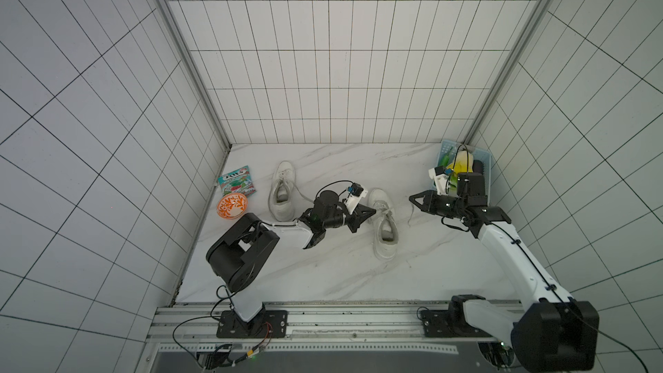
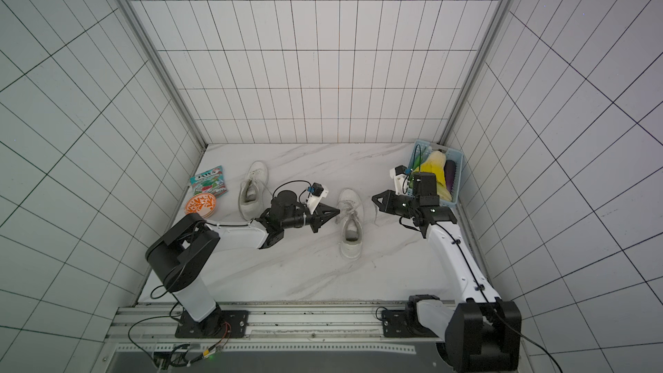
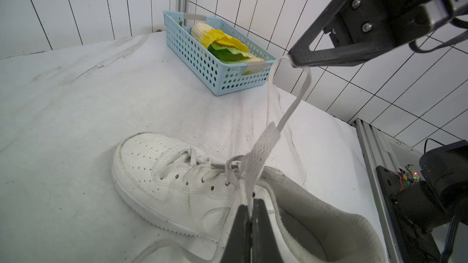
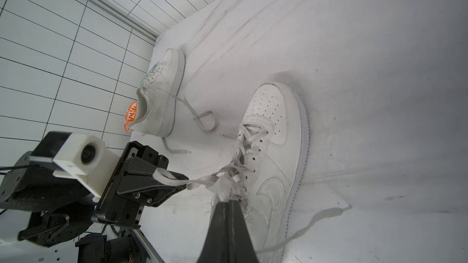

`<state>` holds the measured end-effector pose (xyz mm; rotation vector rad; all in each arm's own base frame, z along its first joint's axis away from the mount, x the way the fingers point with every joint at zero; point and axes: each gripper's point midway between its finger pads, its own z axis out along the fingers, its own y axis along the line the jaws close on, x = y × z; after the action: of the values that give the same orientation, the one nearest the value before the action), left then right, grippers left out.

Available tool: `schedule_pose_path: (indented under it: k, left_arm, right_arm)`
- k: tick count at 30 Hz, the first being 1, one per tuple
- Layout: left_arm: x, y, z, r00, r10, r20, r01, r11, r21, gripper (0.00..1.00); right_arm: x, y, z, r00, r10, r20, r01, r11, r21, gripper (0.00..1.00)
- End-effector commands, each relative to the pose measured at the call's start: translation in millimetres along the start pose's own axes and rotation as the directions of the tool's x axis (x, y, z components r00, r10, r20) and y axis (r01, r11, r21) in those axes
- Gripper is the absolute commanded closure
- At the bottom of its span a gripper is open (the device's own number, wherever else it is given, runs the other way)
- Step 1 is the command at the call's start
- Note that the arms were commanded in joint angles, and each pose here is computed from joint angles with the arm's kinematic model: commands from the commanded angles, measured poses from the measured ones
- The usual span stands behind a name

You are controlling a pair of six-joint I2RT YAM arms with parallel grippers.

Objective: Tie the shoes
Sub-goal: Cross the shoelace with the shoelace.

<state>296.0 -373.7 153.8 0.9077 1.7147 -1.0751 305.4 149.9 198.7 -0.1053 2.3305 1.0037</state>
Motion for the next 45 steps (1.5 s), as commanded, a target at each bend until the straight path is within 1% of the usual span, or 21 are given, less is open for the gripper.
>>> schedule_pose_path:
  k: [1,7,13,19,23,29,31,34,36,39,45]
  left_arm:
    - [-6,-15,-2,0.994,0.111,0.002,-0.111,0.994,0.004,1.0]
    - [9,-35,5,0.975,0.209,-0.072,-0.207,0.978,0.036,1.0]
    - [28,-45,14,0.952,0.258,-0.163,-0.252,0.966,0.057,1.0]
    - [40,-60,27,0.904,0.342,-0.255,-0.328,0.94,0.098,1.0]
    - [51,-65,31,0.876,0.372,-0.306,-0.355,0.928,0.112,0.99]
    - [62,-68,32,0.836,0.398,-0.378,-0.391,0.915,0.098,0.89]
    - [62,-66,31,0.824,0.391,-0.409,-0.396,0.915,0.076,0.89]
    - [60,-63,27,0.815,0.395,-0.425,-0.415,0.908,0.048,0.8]
    - [57,-63,24,0.816,0.395,-0.421,-0.42,0.907,0.035,0.74]
    - [49,-64,18,0.825,0.388,-0.41,-0.422,0.907,0.009,0.69]
    - [35,-73,6,0.846,0.375,-0.378,-0.403,0.915,0.005,0.57]
  right_arm:
    - [-6,-4,9,1.0,-0.014,0.001,0.014,1.0,0.012,1.0]
    - [1,-4,24,0.999,-0.03,-0.035,0.03,1.0,0.005,1.0]
    - [-4,-3,29,0.998,-0.049,-0.032,0.049,0.999,0.01,1.0]
    - [2,6,39,0.995,-0.073,-0.072,0.072,0.997,-0.017,1.0]
    - [6,5,39,0.994,-0.079,-0.071,0.08,0.997,0.002,1.0]
    - [6,10,39,0.992,-0.103,-0.074,0.103,0.995,-0.004,1.0]
    - [9,14,40,0.99,-0.118,-0.082,0.117,0.993,-0.015,1.0]
    - [11,16,41,0.988,-0.131,-0.087,0.13,0.991,-0.017,1.0]
    - [11,15,41,0.987,-0.132,-0.088,0.132,0.991,-0.012,1.0]
    - [12,13,41,0.987,-0.134,-0.092,0.134,0.991,0.0,1.0]
    - [10,8,38,0.984,-0.148,-0.094,0.152,0.988,0.036,1.0]
